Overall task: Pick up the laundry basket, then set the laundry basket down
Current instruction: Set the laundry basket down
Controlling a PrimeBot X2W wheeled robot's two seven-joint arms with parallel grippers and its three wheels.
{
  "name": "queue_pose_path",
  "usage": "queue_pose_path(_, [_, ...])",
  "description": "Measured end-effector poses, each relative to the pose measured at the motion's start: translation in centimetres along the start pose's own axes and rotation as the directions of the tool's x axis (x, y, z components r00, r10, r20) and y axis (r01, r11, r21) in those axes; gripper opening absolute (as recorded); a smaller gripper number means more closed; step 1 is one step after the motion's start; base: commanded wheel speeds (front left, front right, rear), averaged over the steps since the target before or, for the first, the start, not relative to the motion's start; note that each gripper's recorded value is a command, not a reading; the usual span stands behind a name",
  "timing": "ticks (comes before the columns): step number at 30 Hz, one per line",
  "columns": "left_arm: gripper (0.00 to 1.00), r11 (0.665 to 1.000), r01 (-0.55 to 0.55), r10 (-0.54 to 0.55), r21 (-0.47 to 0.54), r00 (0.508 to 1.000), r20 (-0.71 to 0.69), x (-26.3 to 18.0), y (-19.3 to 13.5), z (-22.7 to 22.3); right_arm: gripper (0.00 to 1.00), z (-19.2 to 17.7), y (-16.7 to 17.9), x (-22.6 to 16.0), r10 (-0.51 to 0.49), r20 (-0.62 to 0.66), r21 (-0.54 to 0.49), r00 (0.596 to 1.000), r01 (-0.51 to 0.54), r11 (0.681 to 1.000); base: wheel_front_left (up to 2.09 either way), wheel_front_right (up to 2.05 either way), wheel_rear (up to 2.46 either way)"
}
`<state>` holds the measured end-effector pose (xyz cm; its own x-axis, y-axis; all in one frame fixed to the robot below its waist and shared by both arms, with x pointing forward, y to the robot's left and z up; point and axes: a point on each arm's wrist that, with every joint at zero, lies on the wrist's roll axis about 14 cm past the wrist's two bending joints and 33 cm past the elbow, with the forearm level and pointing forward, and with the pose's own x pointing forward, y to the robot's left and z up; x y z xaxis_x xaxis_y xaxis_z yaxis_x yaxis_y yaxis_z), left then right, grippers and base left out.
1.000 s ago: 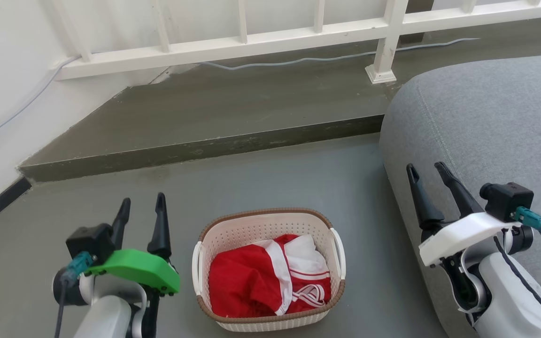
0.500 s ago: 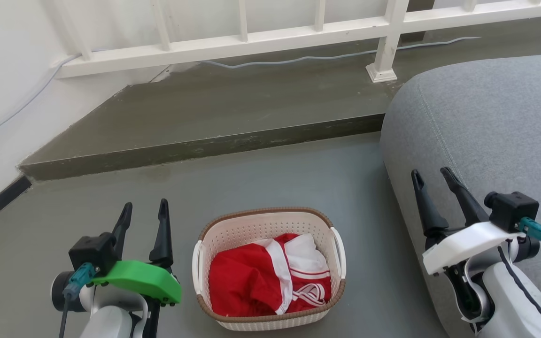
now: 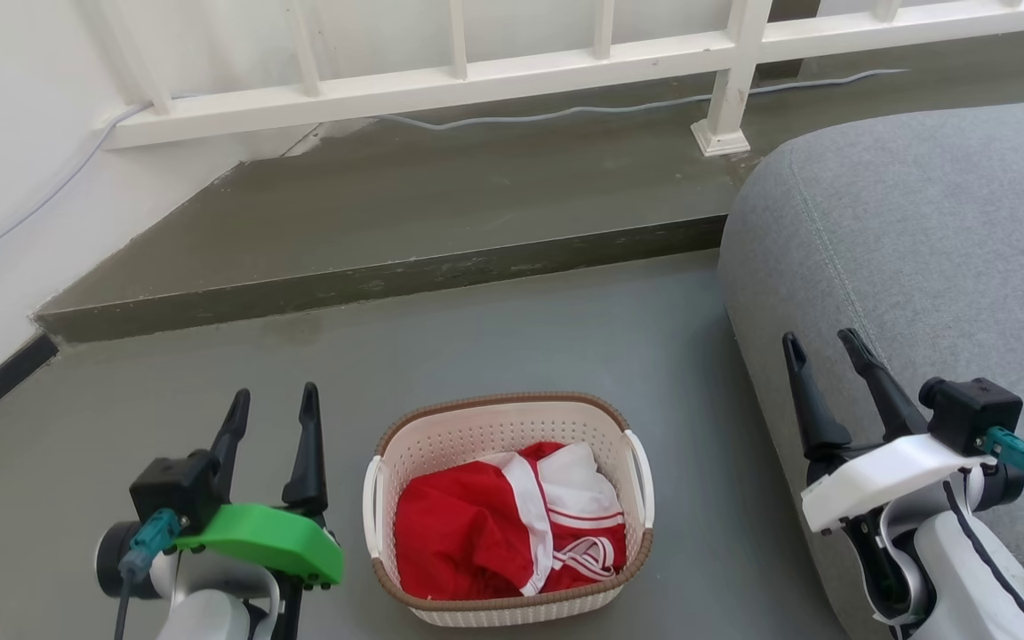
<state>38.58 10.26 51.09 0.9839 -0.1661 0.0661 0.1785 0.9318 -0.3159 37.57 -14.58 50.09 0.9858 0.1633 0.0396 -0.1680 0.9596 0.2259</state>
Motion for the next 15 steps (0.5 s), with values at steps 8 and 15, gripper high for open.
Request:
queue_pose_path(8, [1.00,1.000,0.002,-0.002,0.000,1.000,-0.006,-0.35,-0.15,-0.33,1.00,-0.41,0.09,-0.37,-0.001,-0.008,0.009,1.000,0.001,1.000,0.00,0.00,0.00])
queue_pose_path(15, [1.00,1.000,0.007,-0.007,0.004,1.000,-0.004,-0.35,-0.15,-0.27,1.00,-0.43,0.30,-0.42,0.000,-0.005,0.015,1.000,0.000,1.000,0.00,0.00,0.00])
